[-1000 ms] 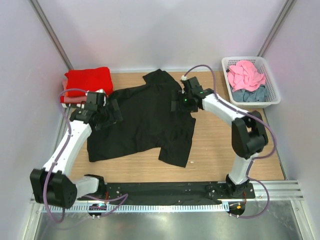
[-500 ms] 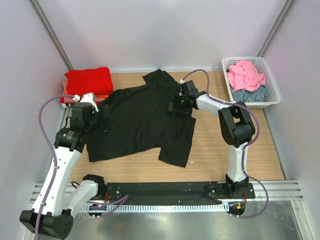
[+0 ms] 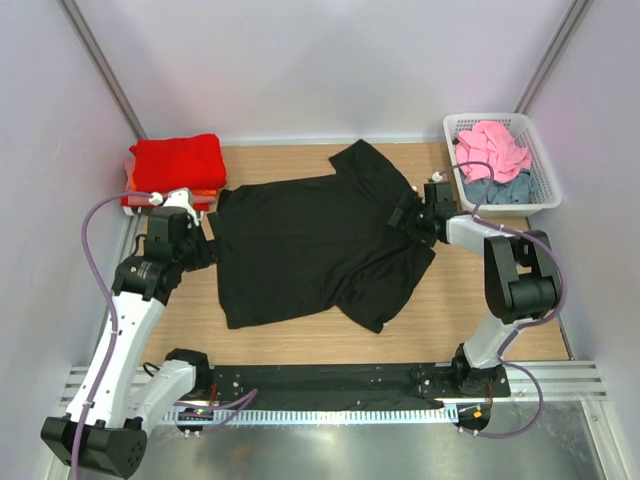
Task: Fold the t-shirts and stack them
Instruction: Flatten the tshirt out
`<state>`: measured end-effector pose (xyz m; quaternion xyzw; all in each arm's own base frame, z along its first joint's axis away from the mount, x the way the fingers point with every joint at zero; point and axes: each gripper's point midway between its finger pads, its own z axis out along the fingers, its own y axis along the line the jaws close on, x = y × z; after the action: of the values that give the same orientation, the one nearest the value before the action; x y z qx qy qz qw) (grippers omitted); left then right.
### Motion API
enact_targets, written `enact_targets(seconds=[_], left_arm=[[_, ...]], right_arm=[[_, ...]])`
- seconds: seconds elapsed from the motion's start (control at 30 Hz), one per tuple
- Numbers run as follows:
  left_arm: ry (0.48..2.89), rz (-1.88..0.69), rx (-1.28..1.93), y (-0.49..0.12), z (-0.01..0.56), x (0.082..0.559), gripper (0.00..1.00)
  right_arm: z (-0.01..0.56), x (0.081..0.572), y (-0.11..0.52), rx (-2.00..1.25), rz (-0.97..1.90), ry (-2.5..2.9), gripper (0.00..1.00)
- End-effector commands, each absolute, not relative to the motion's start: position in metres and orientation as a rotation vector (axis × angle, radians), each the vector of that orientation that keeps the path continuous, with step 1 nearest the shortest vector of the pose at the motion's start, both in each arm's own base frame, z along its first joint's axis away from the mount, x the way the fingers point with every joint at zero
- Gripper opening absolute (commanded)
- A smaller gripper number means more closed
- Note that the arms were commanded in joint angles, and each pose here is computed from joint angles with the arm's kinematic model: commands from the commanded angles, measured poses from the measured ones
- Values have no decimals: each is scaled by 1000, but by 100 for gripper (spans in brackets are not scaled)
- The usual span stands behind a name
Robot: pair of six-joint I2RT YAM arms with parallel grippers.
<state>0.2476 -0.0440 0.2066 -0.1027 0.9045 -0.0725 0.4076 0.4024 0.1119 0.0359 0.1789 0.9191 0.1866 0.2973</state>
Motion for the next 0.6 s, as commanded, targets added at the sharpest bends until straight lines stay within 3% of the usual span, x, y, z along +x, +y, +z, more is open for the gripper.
enact_targets(seconds=[0.0, 0.27, 0.43, 0.57], left_arm=[[2250, -191, -227, -46, 213, 254, 95], [2287, -201, -240, -49, 203, 254, 94], [2324, -200, -241, -51, 196, 254, 92], [2341, -209, -232, -53, 193, 254, 92]], right_arm=[[-18, 332, 79, 570, 244, 2677, 97], [17, 324, 61, 588, 151, 2572, 100], [98, 339, 78, 440, 182, 2438, 100], [143, 316, 97, 365, 170, 2387, 100]])
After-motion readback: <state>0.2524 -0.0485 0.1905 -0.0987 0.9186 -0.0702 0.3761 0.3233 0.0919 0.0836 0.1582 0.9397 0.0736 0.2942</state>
